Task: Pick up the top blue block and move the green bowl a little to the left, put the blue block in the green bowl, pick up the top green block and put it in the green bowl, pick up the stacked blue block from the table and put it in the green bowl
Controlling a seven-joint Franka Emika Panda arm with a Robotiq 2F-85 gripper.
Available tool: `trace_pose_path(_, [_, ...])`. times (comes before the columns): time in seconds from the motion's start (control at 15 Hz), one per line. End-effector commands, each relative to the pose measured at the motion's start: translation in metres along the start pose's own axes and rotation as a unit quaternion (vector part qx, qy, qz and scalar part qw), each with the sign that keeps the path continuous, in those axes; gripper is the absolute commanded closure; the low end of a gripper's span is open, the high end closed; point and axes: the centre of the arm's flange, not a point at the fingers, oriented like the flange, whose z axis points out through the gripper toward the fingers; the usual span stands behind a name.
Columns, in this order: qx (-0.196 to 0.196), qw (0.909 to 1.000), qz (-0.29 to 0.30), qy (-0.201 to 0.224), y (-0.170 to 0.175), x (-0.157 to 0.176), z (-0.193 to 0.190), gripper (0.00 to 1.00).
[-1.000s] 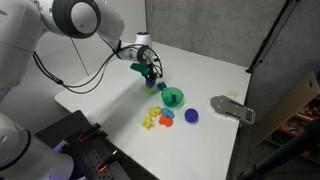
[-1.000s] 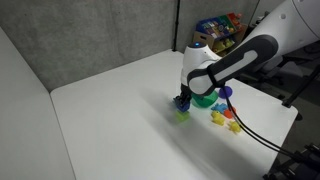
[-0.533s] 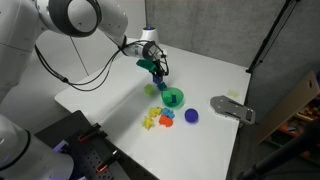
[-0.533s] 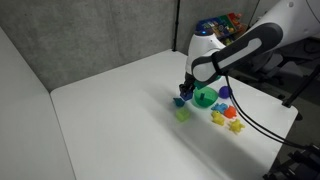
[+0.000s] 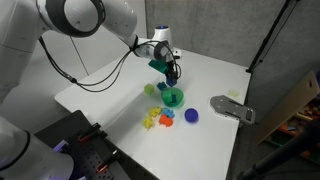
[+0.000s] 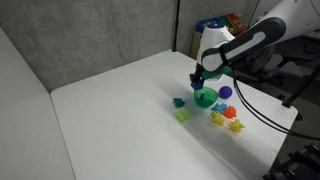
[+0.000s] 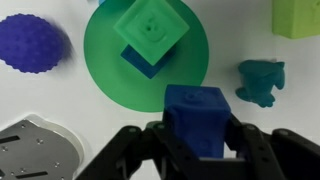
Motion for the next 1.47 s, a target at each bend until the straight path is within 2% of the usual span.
trace_pose_path(0.0, [-0.018,0.9991,0.037,-0.008,0.022,0.002,-0.009,0.77])
trace_pose_path(0.27, [-0.036,0.9969,0.065,-0.025,0.041,-0.001,0.000,0.77])
trace_pose_path(0.6, [-0.044,0.9941,0.085,-0.051,0.047,-0.009,0.012,0.77])
trace_pose_path(0.67, [-0.045,0.9938,0.086,-0.054,0.047,-0.010,0.012,0.54])
trace_pose_path(0.73, [-0.045,0.9936,0.086,-0.056,0.047,-0.010,0.012,0.27])
trace_pose_path(0.87, [-0.047,0.9933,0.087,-0.060,0.046,-0.010,0.011,0.27])
trace_pose_path(1.0, [-0.047,0.9932,0.086,-0.062,0.044,-0.011,0.009,0.10])
trace_pose_path(1.13, [-0.043,0.9937,0.083,-0.061,0.041,-0.012,0.004,0.00])
trace_pose_path(1.4, [-0.009,0.9964,0.056,-0.063,0.022,-0.017,-0.022,0.00])
